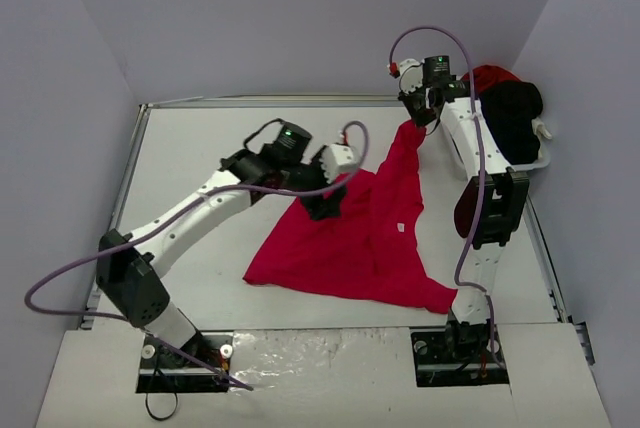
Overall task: Fold and stack the t-shirts
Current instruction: Flatten out the tshirt
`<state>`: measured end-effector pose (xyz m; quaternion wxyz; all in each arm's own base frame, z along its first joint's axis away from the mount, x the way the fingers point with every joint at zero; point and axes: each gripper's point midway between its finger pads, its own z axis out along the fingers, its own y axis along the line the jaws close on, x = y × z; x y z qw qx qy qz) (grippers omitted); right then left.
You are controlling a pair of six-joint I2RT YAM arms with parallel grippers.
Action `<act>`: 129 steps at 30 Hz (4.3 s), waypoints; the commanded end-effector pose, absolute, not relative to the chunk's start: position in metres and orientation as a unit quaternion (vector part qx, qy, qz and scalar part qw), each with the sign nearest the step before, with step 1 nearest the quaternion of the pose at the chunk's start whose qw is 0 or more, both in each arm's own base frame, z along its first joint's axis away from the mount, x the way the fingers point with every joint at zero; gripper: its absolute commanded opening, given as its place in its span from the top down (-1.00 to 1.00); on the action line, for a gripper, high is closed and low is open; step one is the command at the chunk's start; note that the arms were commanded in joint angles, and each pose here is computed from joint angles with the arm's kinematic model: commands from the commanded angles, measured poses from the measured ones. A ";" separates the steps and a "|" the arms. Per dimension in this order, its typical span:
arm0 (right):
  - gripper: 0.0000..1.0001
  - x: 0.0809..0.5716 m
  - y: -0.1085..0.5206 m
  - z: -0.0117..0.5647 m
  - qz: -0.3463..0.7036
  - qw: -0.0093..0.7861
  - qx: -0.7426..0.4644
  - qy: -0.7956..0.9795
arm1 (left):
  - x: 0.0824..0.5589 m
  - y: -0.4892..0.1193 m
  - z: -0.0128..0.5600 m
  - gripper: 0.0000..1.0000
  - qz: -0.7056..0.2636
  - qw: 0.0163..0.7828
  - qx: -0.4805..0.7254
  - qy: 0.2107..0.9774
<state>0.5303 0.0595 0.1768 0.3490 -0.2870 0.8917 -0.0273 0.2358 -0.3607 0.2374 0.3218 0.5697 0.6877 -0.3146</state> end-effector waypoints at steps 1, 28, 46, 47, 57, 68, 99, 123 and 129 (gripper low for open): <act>1.00 0.530 0.060 0.184 -0.026 0.359 -0.285 0.888 | 0.304 -0.296 0.237 -0.33 -0.259 0.394 0.498 0.728; 1.00 0.511 0.071 0.131 -0.015 0.297 -0.322 0.899 | 0.440 -0.266 0.077 -0.02 -0.290 0.305 0.385 0.822; 1.00 0.502 0.068 0.130 -0.018 0.290 -0.326 0.900 | 0.409 -0.284 0.065 0.42 -0.391 0.210 0.372 0.816; 1.00 0.501 0.068 0.130 -0.018 0.290 -0.326 0.900 | 0.408 -0.284 0.062 0.48 -0.385 0.208 0.373 0.818; 1.00 0.498 0.070 0.129 -0.011 0.289 -0.327 0.900 | 0.408 -0.277 0.061 0.95 -0.351 0.216 0.383 0.827; 1.00 0.498 0.071 0.125 -0.009 0.284 -0.329 0.900 | 0.416 -0.278 0.079 0.01 -0.325 0.259 0.388 0.823; 1.00 0.502 0.072 0.096 -0.002 0.258 -0.336 0.906 | 0.440 -0.284 0.048 -0.03 -0.295 0.267 0.375 0.837; 1.00 0.518 0.062 0.189 -0.040 0.353 -0.309 0.883 | 0.488 -0.160 0.182 0.95 -0.092 0.395 0.286 0.868; 1.00 0.496 0.062 0.257 -0.036 0.411 -0.313 0.856 | 0.436 -0.146 0.284 0.95 -0.061 0.460 0.346 0.815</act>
